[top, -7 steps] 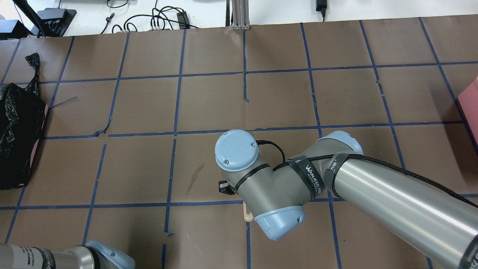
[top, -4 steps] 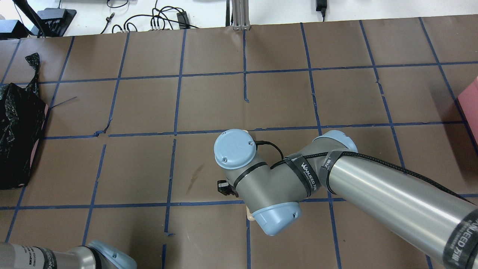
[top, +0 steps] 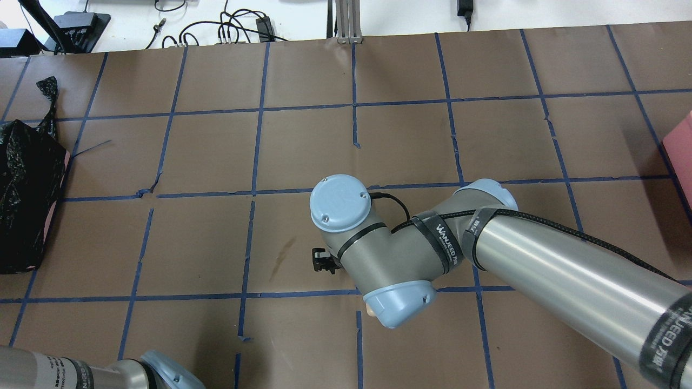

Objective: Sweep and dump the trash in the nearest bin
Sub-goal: 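Lay the brush on the table and open the right gripper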

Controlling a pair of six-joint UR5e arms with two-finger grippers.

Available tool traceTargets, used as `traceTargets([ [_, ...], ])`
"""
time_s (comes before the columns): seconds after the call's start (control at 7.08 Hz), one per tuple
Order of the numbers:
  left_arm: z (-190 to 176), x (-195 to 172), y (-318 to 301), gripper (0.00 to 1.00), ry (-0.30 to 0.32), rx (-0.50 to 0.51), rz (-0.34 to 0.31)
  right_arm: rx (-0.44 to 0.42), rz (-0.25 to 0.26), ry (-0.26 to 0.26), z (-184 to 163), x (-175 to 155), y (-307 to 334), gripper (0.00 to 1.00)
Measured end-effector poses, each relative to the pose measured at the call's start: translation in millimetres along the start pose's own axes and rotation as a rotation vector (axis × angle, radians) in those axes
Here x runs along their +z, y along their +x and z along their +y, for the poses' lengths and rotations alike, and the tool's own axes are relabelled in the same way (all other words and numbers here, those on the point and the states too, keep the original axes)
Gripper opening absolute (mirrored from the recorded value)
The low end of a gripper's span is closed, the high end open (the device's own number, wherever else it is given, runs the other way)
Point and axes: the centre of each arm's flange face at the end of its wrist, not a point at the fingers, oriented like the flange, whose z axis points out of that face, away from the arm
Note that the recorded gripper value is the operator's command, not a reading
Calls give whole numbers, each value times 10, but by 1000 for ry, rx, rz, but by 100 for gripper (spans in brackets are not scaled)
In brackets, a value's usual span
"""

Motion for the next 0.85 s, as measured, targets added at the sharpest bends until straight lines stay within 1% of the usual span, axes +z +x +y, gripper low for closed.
traceTargets([
  [0.14, -127, -69, -32, 2, -27, 12, -12, -19, -8, 19, -119, -94, 59, 100],
  [0.28, -193, -114, -51, 2, -46, 9, -22, -31, -22, 49, -309, -263, 146, 98],
  [0.42, -210, -151, -67, 2, -54, 7, -32, -39, -33, 68, -514, -454, 240, 97],
  [0.57, -203, -220, -81, 2, -55, 11, -46, -46, -32, 63, -686, -654, 353, 97],
  [0.71, -203, -330, -82, 2, -38, 13, -66, -49, -28, 50, -835, -900, 495, 97],
  [0.85, -211, -492, -70, 2, -4, 13, -95, -50, -23, 32, -1020, -1222, 716, 98],
])
